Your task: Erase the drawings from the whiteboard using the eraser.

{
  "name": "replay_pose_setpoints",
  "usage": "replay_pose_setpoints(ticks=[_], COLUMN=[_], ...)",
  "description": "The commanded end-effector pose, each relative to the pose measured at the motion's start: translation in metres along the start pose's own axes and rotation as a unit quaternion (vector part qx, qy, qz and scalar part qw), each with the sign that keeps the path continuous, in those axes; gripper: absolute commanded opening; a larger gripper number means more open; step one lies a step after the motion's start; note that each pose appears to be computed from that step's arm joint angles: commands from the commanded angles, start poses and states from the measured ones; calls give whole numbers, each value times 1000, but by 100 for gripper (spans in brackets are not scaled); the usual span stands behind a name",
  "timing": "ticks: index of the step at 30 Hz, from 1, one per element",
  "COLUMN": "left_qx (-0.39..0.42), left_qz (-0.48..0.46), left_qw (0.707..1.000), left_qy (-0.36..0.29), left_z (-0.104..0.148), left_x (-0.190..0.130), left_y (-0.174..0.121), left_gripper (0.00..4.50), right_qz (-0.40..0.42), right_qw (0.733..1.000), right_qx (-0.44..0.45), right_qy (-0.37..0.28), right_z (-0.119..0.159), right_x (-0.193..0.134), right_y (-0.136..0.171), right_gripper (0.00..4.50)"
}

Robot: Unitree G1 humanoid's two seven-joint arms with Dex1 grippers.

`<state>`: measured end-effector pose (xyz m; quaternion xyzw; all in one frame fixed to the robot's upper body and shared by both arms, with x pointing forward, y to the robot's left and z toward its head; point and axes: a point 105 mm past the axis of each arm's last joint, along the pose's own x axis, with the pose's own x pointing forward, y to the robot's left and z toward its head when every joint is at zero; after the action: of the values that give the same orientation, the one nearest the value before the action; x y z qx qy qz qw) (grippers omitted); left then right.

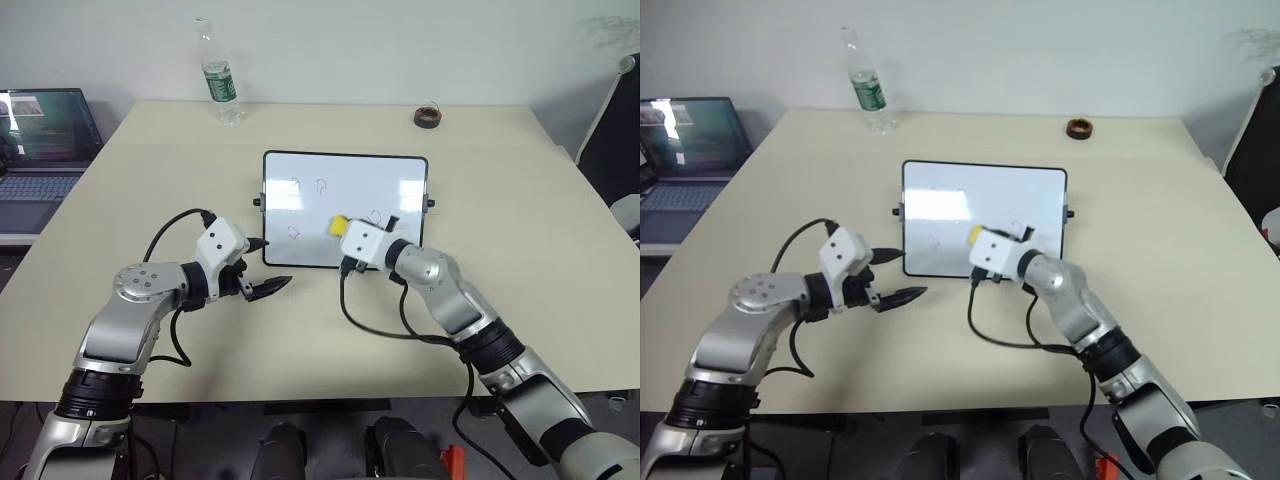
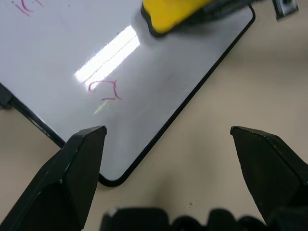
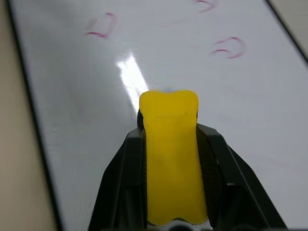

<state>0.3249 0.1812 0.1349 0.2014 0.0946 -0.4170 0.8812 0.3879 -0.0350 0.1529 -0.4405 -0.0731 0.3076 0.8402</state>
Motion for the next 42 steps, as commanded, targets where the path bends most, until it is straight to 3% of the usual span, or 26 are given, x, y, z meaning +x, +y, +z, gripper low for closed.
replay_pose_setpoints(ticks=[1, 7, 11, 15, 19, 26, 30, 36, 42], left_qx=[19, 16, -9, -23, -39, -70, -54, -49, -48], left_qz=[1, 2, 40, 67, 81, 141, 138, 132, 129], left_qw=[1000, 1000, 998, 996, 994, 985, 985, 985, 985], left_qy=[-15, -18, -38, -47, -66, -68, -91, -102, -106], left_z=[9, 8, 10, 6, 3, -11, 8, 23, 30], left_x=[-1, -1, -6, -15, -26, -44, -38, -33, -31], left_y=[2, 1, 12, 19, 16, 26, 24, 21, 22], left_gripper=[450, 450, 450, 450, 450, 450, 450, 450, 450], right_qz=[3, 85, 36, 2, 9, -7, -36, -73, -60], right_qw=[999, 996, 999, 997, 976, 954, 953, 950, 949], right_qx=[2, -19, 5, 76, 204, 285, 295, 299, 302], right_qy=[37, 10, -8, -26, -77, -89, -61, -56, -62], right_z=[-19, -5, 8, 14, 24, 8, -15, -25, -22], right_x=[-5, -9, -9, -20, -58, -113, -132, -138, -135], right_y=[1, 33, 17, -1, -13, -22, -19, -14, -6], right_gripper=[107, 107, 107, 107, 107, 107, 107, 107, 107])
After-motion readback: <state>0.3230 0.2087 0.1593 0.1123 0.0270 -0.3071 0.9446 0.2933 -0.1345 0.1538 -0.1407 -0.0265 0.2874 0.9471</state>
